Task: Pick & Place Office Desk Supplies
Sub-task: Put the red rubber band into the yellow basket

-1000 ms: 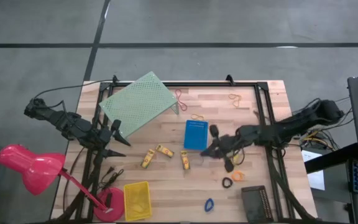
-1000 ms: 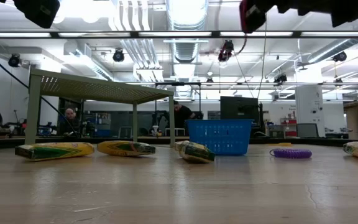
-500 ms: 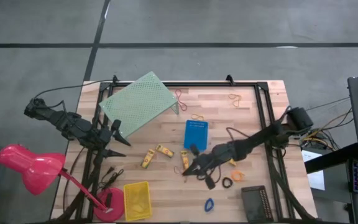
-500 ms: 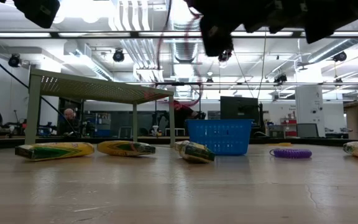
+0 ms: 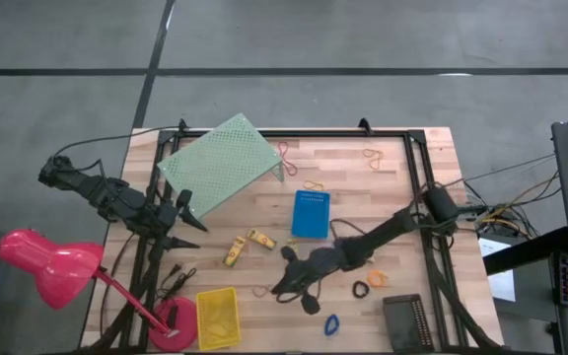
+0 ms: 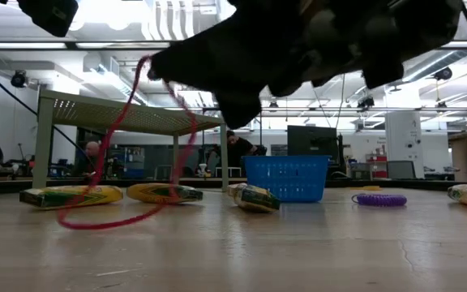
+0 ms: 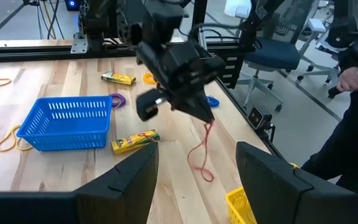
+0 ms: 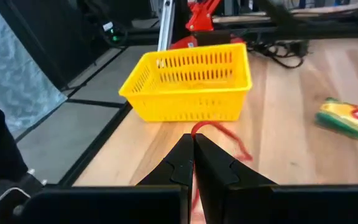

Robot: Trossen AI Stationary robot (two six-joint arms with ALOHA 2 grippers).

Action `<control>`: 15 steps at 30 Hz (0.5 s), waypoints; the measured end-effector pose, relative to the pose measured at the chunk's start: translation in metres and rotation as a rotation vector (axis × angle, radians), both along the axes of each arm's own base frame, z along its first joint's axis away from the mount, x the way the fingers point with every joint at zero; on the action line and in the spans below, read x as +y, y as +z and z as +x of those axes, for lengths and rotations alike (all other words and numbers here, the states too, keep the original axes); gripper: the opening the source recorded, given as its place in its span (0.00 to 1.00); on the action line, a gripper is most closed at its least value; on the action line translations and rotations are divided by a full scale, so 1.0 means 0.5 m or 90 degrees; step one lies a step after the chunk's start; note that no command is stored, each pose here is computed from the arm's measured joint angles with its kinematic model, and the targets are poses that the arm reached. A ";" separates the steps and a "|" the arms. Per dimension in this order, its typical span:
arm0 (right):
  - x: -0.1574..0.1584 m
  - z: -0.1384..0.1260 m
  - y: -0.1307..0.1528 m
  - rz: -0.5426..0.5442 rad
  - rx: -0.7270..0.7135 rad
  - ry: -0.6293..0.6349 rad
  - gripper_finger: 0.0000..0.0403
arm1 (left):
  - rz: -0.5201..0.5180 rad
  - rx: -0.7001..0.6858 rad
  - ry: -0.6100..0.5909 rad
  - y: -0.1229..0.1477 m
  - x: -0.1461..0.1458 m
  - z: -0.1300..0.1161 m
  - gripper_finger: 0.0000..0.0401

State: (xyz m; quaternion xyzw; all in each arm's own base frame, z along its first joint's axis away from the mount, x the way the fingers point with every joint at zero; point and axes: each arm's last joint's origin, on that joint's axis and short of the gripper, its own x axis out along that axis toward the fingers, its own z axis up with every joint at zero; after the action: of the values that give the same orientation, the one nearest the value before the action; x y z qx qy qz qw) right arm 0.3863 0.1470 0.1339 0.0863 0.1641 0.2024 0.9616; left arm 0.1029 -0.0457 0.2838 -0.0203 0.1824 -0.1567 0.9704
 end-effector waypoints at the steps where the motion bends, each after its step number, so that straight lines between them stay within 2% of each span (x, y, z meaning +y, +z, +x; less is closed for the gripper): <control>1: 0.004 0.009 -0.005 0.004 0.001 0.000 0.02 | 0.000 0.000 0.000 0.000 0.000 0.000 0.55; 6: 0.020 0.046 -0.032 0.044 0.024 0.017 0.02 | 0.000 0.000 0.000 0.000 0.000 0.000 0.55; 11: 0.027 0.066 -0.062 0.072 0.112 0.039 0.02 | 0.000 0.000 0.000 0.000 0.000 0.000 0.55; 15: 0.030 0.078 -0.063 0.083 0.122 0.054 0.02 | 0.000 0.000 0.000 0.000 0.000 0.000 0.55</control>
State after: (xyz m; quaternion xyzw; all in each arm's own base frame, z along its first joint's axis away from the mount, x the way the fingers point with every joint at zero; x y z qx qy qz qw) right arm 0.4252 0.1618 0.1023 0.1608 0.2452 0.2439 0.9244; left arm 0.1029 -0.0457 0.2838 -0.0203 0.1823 -0.1569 0.9704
